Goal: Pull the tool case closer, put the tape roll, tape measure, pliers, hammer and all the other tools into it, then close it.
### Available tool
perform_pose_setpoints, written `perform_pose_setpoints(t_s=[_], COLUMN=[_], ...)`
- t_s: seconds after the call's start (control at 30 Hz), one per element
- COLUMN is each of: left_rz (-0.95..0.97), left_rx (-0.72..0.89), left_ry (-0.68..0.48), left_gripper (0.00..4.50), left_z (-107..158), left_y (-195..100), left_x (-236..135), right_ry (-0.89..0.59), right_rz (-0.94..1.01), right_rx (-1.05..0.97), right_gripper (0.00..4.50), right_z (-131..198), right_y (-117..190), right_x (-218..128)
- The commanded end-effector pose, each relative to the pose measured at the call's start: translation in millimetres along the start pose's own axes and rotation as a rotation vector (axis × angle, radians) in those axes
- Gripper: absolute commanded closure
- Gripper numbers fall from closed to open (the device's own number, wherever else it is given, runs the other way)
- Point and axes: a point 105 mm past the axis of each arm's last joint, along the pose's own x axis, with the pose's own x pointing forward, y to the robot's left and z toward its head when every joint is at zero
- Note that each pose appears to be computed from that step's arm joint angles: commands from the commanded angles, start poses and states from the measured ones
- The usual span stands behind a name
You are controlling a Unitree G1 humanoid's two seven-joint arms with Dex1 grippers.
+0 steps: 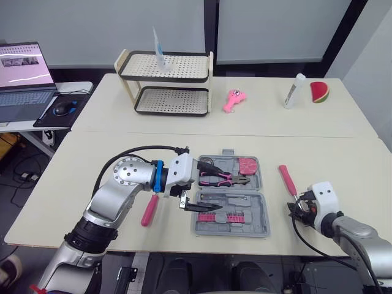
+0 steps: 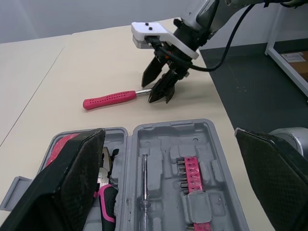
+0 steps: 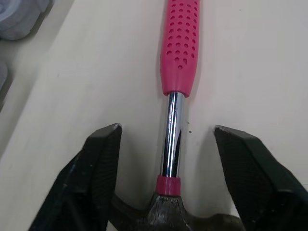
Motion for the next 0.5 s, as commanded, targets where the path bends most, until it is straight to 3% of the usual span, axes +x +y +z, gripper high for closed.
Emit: perform_pose_setpoints(t_s=[0.03,0.5], left_rz=[0.002,0.009], left_rx=[0.038,0.047], left_ry=[-0.005,-0.011], left_gripper=[0.0,0.0], left_z=[7.1,7.2], left_y=[-0.5,2.2], left_x=[-1.7,-3.6], right_ry=[0.005,0.003], right_rz=[-0.025,-0.017], right_rx=[-0.017,-0.009], right_gripper=[2.29,3.99], right_z=[-1.2,-4.2], right_y=[-5.8,-6.8], right_x=[-0.4,-3.2])
